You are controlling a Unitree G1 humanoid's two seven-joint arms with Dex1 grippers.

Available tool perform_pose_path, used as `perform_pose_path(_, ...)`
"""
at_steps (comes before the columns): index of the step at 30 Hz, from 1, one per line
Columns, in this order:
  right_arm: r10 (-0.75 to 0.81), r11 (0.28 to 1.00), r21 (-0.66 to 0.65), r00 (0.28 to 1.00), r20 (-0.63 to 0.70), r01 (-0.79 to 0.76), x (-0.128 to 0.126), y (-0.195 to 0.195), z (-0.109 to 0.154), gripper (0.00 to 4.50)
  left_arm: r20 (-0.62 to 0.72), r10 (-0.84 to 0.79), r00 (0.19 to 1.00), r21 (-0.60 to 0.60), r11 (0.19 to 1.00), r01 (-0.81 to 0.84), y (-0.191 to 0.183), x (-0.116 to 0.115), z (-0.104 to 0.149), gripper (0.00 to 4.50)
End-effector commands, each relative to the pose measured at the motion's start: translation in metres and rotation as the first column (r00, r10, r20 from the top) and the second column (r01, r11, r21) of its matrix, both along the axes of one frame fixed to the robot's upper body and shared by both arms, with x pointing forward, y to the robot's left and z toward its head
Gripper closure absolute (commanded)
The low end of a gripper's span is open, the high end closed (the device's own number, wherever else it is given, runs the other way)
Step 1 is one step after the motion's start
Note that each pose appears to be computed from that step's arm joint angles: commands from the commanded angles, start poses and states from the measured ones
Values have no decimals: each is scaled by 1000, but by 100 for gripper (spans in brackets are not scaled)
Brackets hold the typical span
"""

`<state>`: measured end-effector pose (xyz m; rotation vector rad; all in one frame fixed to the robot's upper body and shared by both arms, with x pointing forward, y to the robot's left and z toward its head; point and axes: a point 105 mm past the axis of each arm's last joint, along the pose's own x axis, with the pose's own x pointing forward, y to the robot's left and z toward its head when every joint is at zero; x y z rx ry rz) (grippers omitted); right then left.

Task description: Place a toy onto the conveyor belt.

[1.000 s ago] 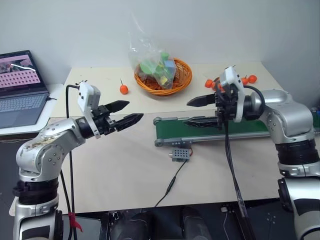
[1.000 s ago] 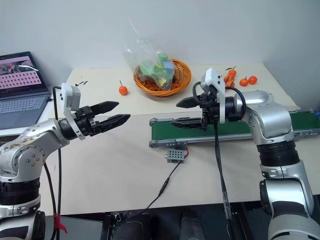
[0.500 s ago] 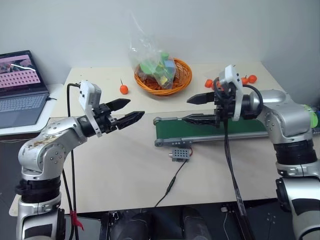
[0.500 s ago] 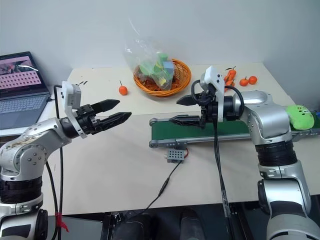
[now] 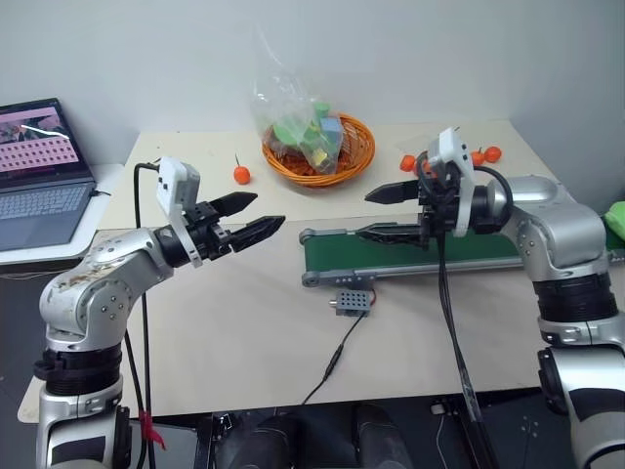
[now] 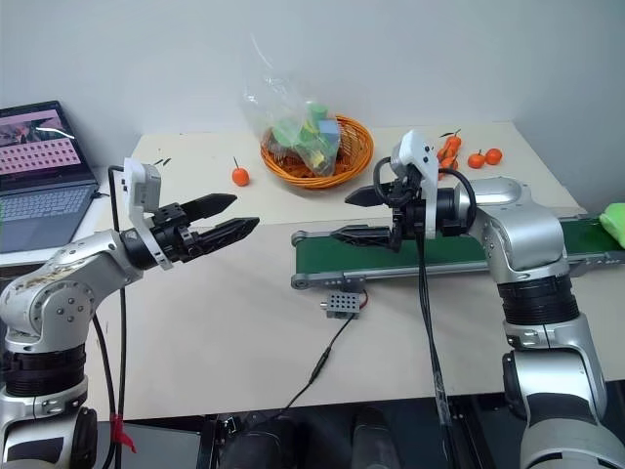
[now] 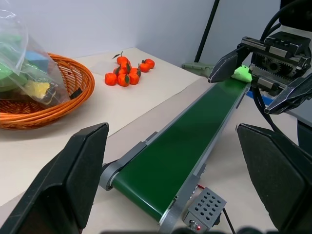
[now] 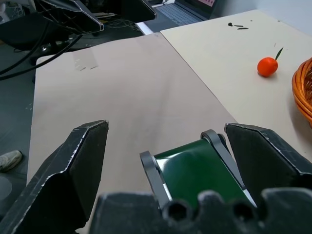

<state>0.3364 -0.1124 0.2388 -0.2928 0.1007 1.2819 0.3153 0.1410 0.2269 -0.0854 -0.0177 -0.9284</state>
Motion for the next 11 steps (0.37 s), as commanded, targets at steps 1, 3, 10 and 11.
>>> perform_pose_path(1,15,1000,25,999,47,-16,-2,1,12,0,36,-20,999,-5,1000,20,-2,-4,11,4)
perform_pose_path(3,15,1000,24,999,48,-16,-2,1,13,0,32,-22,999,-2,1000,22,-2,-5,10,4)
perform_pose_path(10,11,1000,18,999,46,-12,-3,0,12,0,9,-14,1000,-3,1000,14,2,-6,5,4)
perform_pose_path(11,11,1000,17,999,46,-11,-3,0,11,0,-3,0,1000,11,1000,0,3,-4,0,4)
